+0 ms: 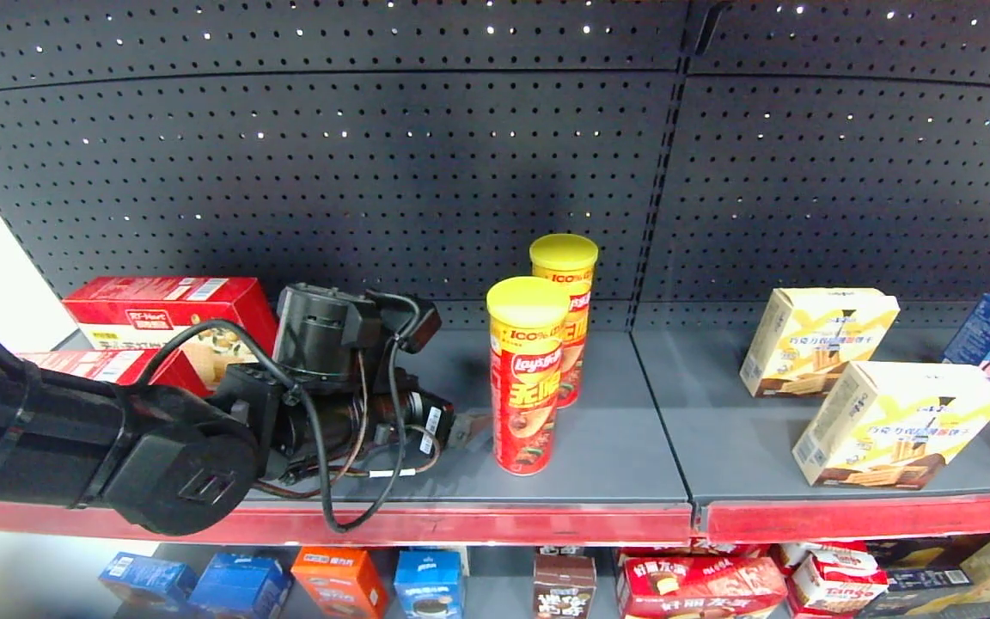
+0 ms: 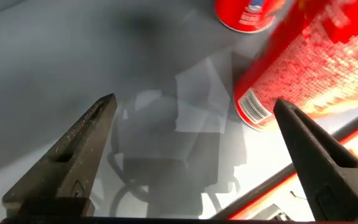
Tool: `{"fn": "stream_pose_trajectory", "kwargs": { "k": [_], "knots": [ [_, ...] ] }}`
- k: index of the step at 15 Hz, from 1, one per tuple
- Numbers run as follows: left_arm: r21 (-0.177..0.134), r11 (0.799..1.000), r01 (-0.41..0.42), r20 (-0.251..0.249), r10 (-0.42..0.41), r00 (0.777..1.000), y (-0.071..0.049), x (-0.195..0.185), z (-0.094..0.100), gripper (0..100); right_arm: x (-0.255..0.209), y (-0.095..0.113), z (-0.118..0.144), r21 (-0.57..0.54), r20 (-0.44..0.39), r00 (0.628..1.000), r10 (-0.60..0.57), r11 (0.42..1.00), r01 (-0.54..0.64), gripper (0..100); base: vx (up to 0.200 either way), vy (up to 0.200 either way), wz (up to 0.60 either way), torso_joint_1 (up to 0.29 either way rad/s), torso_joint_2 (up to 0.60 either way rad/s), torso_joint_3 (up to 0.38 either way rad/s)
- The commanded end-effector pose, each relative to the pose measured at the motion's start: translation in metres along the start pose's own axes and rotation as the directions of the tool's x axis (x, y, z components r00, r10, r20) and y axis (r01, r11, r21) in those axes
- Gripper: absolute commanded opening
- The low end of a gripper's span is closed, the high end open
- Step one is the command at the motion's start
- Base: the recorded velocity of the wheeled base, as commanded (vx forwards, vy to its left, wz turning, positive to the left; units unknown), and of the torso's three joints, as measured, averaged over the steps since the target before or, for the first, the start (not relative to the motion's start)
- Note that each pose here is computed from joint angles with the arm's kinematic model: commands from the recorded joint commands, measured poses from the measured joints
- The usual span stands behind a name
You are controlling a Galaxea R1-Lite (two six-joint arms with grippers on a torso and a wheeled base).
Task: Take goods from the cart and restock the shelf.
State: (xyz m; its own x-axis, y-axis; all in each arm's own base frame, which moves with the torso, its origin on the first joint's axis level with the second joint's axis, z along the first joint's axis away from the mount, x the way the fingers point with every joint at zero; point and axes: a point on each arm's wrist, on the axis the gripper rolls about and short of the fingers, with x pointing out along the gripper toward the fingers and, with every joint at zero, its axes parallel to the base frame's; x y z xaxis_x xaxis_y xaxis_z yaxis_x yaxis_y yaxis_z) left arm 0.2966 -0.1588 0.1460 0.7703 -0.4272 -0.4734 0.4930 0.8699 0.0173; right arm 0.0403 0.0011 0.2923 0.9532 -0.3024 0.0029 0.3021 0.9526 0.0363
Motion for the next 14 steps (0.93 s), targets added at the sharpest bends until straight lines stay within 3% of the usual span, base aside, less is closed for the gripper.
{"fn": "stream_pose_trajectory", "kwargs": {
  "k": [1, 14],
  "knots": [
    [-0.012, 1.0, -0.028, 0.003, 0.028, 1.0, 0.009, 0.004, 0.002, 100, 0.0, 0.0, 0.0, -0.002, -0.002, 1.0, 0.0, 1.0, 0.0, 100, 0.0, 0.0, 0.0, 0.0, 0.0, 0.0],
    [-0.012, 1.0, -0.021, 0.011, 0.021, 1.0, 0.007, 0.032, 0.008, 100, 0.001, 0.001, -0.001, -0.002, -0.004, 1.0, 0.003, 1.0, -0.003, 100, 0.0, 0.0, 0.0, 0.0, 0.0, 0.0]
  ]
}}
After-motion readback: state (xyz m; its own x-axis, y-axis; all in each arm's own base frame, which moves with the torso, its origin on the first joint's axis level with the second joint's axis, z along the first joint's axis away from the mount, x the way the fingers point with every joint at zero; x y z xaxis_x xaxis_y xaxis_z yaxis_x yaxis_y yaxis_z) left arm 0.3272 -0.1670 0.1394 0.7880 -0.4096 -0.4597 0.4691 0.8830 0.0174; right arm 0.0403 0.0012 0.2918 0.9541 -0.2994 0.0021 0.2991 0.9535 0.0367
